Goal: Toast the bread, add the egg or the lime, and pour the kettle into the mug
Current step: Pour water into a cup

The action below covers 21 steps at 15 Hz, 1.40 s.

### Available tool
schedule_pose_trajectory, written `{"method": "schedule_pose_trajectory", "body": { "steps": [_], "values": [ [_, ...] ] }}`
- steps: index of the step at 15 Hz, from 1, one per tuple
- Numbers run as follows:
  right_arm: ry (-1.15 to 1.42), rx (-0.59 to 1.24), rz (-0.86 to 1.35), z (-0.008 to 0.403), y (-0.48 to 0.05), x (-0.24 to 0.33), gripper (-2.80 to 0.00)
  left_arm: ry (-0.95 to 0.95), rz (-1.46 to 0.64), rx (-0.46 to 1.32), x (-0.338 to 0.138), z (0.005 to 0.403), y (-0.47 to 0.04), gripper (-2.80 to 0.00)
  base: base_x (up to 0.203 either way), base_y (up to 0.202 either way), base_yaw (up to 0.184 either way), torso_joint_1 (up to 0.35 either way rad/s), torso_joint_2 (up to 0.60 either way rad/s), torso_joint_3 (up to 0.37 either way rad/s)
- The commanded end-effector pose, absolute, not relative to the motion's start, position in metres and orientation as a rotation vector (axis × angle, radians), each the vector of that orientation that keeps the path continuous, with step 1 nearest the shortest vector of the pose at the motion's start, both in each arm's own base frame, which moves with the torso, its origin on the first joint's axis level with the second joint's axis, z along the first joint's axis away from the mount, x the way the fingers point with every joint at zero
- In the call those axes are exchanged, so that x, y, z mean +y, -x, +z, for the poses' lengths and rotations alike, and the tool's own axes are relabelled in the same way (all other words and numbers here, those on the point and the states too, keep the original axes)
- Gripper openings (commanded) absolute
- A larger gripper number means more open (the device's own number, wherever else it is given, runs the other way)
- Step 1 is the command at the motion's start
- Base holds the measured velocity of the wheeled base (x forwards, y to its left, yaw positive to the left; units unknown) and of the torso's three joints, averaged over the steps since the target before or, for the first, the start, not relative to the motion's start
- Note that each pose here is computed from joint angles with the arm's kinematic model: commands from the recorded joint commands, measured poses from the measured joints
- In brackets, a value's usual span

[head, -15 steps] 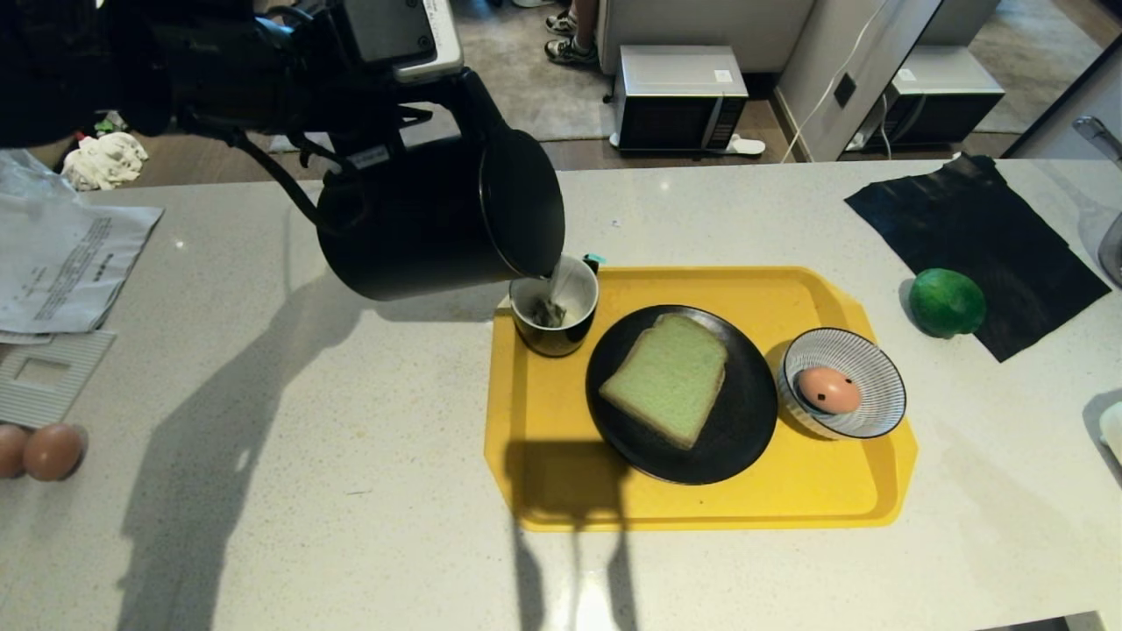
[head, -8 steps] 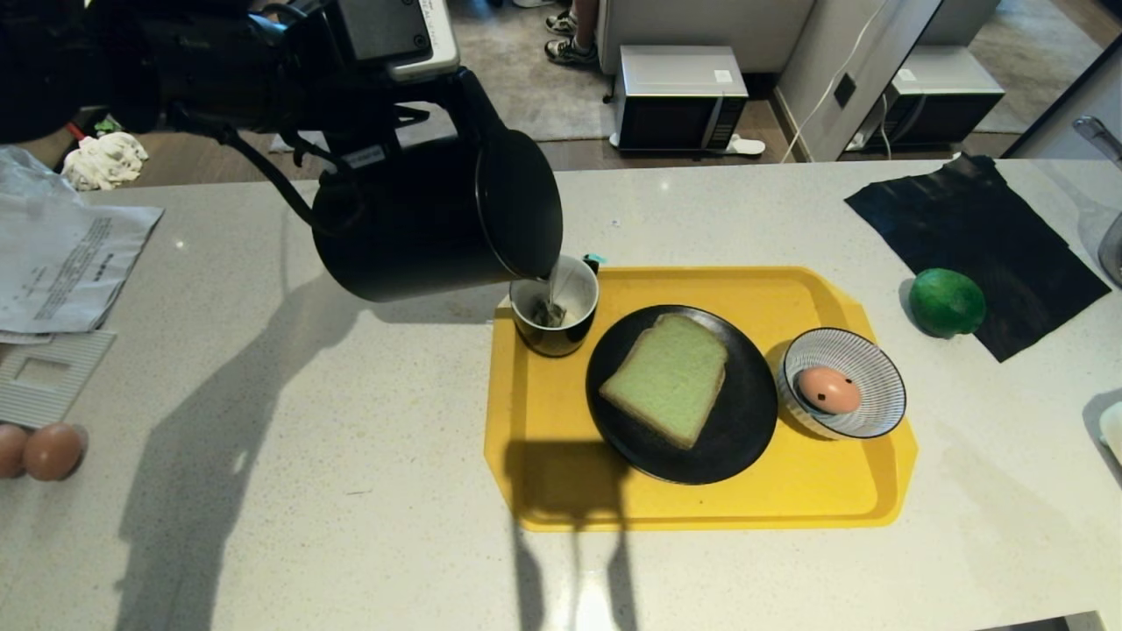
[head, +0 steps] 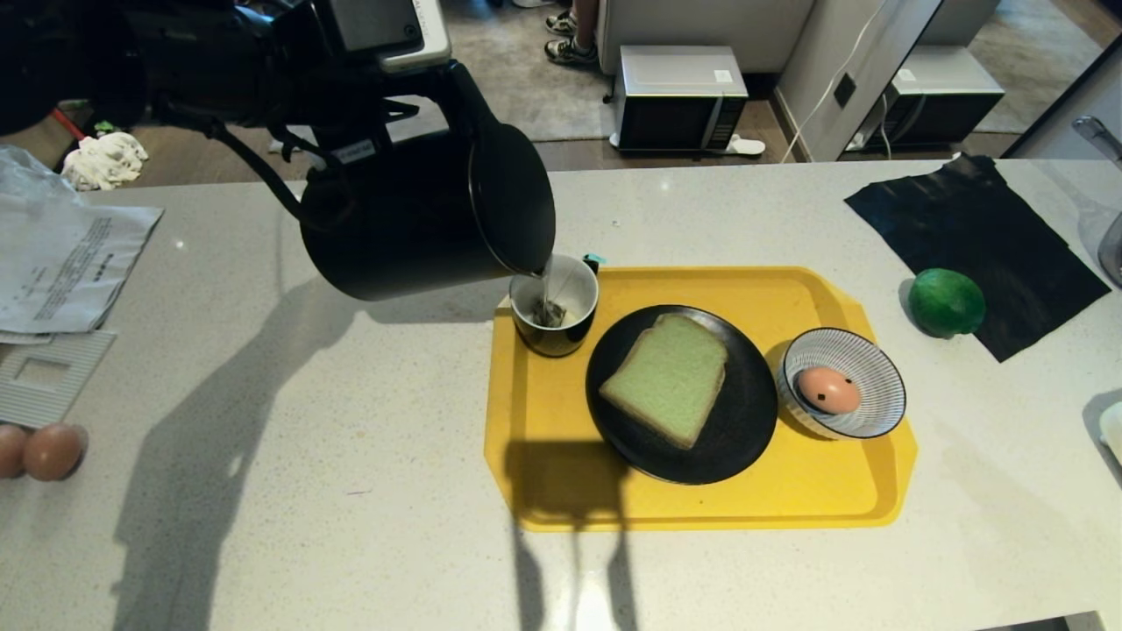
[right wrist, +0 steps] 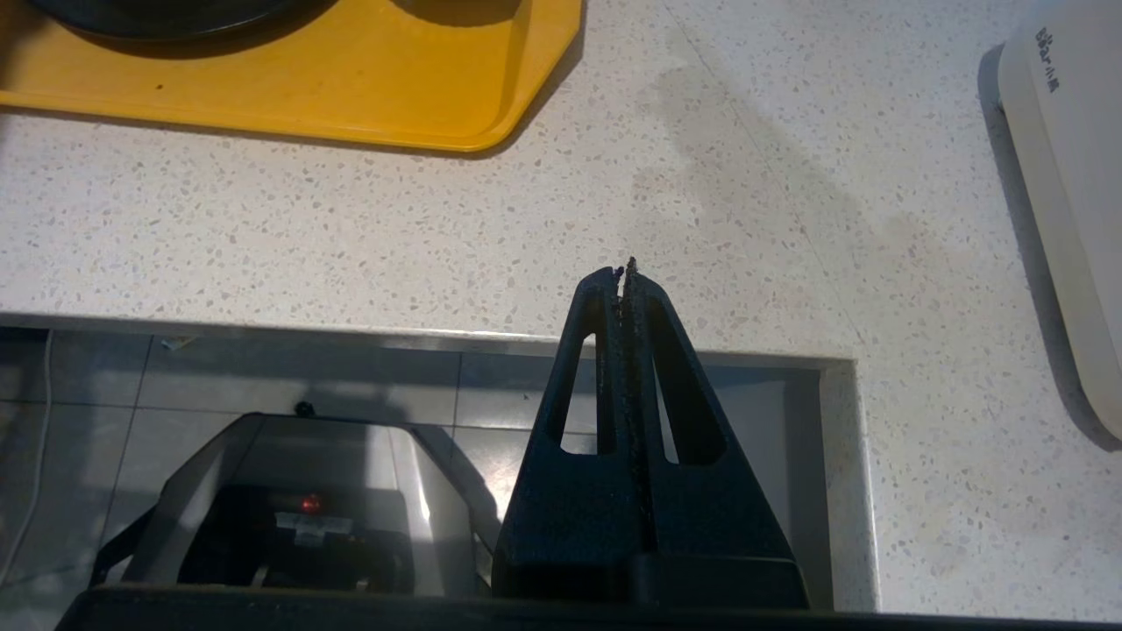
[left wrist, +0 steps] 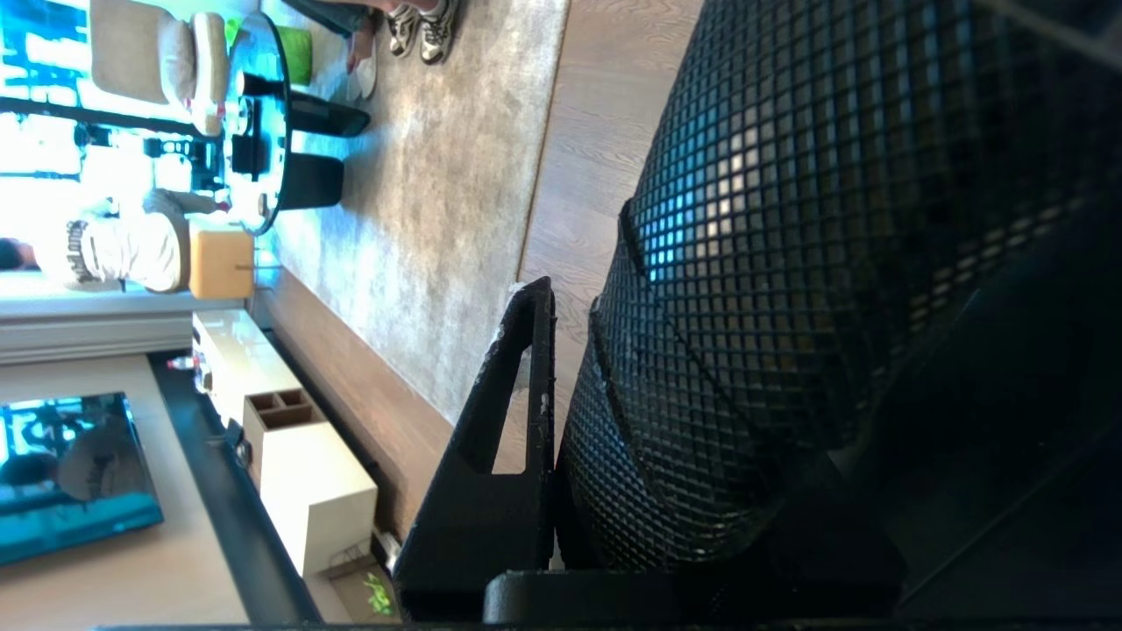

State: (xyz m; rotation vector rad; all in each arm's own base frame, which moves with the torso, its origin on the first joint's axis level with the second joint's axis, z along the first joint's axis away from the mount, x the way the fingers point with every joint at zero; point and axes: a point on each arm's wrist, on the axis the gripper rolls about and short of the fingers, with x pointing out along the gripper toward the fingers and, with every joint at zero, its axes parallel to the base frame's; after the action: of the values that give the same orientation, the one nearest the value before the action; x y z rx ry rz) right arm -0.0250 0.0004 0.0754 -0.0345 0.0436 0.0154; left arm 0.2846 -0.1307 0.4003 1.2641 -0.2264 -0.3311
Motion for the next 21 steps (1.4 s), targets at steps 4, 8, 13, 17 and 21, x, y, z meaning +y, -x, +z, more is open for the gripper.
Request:
{"method": "schedule_pose_trajectory", "body": {
  "steps": [4, 8, 13, 17, 21],
  "values": [
    [0.035, 0.044, 0.016, 0.075, 0.025, 0.0, -2.8, -1.216, -0.319, -0.226, -0.126, 0.405, -0.28, -2.8, 0.0, 0.0, 0.0, 0.0, 0.0, 0.0],
    [0.035, 0.044, 0.016, 0.075, 0.025, 0.0, -2.8, -1.177, -0.308, -0.229, -0.122, 0.409, -0.275, -2.8, 0.0, 0.0, 0.0, 0.0, 0.0, 0.0],
    [0.035, 0.044, 0.016, 0.075, 0.025, 0.0, -2.8, -1.097, -0.308, -0.237, -0.12, 0.414, -0.269, -2.8, 0.0, 0.0, 0.0, 0.0, 0.0, 0.0],
    [0.035, 0.044, 0.016, 0.075, 0.025, 0.0, -2.8, -1.02, -0.311, -0.244, -0.118, 0.419, -0.264, -2.8, 0.0, 0.0, 0.0, 0.0, 0.0, 0.0],
    [0.035, 0.044, 0.016, 0.075, 0.025, 0.0, -2.8, -0.984, -0.306, -0.25, -0.115, 0.423, -0.259, -2.8, 0.0, 0.0, 0.0, 0.0, 0.0, 0.0]
  ]
}}
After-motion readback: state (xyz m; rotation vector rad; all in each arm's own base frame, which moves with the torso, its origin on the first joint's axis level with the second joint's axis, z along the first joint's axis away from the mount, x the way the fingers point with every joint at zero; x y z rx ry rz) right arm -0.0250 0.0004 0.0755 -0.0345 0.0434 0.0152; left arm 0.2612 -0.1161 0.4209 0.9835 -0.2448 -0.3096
